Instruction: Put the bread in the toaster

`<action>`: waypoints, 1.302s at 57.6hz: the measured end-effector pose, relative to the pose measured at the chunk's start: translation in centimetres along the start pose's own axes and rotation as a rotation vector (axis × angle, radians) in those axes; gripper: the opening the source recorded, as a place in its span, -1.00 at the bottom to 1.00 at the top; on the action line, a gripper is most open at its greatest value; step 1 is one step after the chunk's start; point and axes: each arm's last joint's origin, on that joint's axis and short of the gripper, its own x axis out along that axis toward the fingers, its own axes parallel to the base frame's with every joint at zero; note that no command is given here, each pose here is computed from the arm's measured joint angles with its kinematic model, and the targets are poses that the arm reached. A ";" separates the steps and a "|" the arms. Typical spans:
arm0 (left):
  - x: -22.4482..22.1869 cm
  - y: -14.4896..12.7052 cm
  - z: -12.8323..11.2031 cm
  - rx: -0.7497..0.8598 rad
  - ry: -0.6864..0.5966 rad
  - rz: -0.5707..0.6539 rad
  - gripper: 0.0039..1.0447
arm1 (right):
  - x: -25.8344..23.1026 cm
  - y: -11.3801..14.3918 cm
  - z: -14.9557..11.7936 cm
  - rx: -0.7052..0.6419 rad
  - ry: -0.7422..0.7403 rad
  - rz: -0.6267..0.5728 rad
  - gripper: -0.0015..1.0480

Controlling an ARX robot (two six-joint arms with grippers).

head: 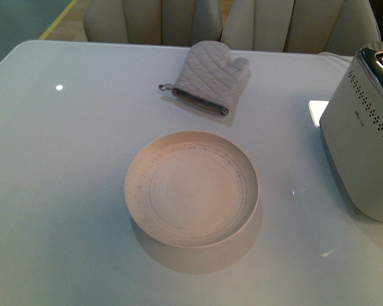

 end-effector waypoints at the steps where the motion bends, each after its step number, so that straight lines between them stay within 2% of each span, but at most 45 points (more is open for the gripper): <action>1: 0.0 0.0 0.0 0.000 0.000 0.000 0.86 | -0.1 0.0 0.1 0.000 -0.007 0.001 -0.96; 16: 0.0 0.0 0.0 0.000 0.000 0.000 0.86 | -0.2 0.0 0.1 0.000 -0.016 0.001 -0.95; 42: 0.0 0.0 0.0 0.000 0.000 0.000 0.86 | -0.2 0.0 0.1 0.000 -0.016 0.001 0.55; 44: 0.0 0.0 0.0 0.000 0.000 0.000 0.86 | -0.2 0.0 0.1 0.000 -0.016 0.001 0.73; 47: 0.0 0.0 0.0 0.000 0.000 0.000 0.86 | -0.2 0.0 0.1 0.002 -0.016 0.001 0.85; 75: 0.0 0.0 0.0 0.000 0.000 0.000 0.86 | -0.2 0.0 0.1 0.002 -0.016 0.001 0.83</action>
